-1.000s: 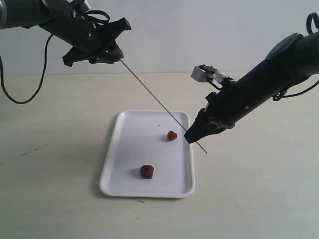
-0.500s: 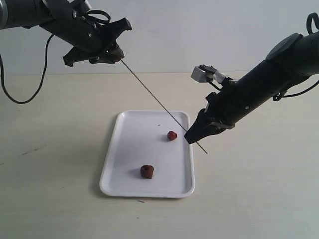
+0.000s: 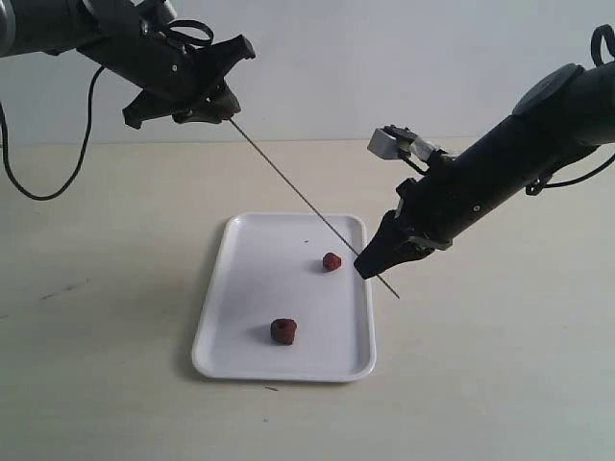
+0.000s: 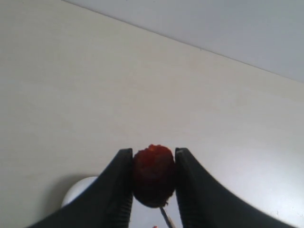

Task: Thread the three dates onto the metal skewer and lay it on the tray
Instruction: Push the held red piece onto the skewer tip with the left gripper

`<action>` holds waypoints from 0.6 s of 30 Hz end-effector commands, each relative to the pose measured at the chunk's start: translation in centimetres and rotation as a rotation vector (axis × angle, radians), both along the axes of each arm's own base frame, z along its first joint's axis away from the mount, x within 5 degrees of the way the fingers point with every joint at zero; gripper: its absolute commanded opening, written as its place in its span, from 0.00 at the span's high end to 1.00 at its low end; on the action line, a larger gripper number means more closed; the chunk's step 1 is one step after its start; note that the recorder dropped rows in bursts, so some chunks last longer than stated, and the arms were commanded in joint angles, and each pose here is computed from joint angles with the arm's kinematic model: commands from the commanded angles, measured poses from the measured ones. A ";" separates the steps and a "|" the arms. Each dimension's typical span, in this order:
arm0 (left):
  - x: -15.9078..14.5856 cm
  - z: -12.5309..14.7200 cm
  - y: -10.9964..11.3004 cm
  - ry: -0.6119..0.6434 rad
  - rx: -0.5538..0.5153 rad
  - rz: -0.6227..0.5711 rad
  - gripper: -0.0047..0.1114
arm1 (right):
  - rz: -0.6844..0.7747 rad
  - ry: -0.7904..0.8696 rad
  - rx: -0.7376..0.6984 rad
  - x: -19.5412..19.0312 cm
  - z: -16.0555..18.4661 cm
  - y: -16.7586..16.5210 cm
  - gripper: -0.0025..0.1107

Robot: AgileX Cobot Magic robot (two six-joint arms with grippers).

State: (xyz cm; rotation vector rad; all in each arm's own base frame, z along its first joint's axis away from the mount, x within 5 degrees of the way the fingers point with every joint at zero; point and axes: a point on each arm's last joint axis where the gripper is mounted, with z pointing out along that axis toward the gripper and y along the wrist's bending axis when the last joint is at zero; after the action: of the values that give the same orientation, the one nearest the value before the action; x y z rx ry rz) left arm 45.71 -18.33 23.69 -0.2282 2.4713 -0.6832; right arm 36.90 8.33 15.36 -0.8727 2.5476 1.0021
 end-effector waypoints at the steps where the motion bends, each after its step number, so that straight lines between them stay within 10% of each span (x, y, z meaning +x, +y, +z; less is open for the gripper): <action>1: -0.3 0.8 -0.3 -0.016 -0.003 -0.015 0.70 | -0.008 -0.025 0.001 0.3 0.1 0.1 0.98; 18: -0.6 0.7 -0.4 0.008 0.013 -0.041 0.70 | -0.033 -0.057 -0.030 0.7 0.0 -0.1 0.98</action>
State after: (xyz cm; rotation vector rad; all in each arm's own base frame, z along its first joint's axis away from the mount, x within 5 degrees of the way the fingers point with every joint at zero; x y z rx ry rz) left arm 45.38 -18.50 23.50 -0.1925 2.5073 -0.6732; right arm 37.32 8.13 15.20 -0.8552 2.5406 0.9350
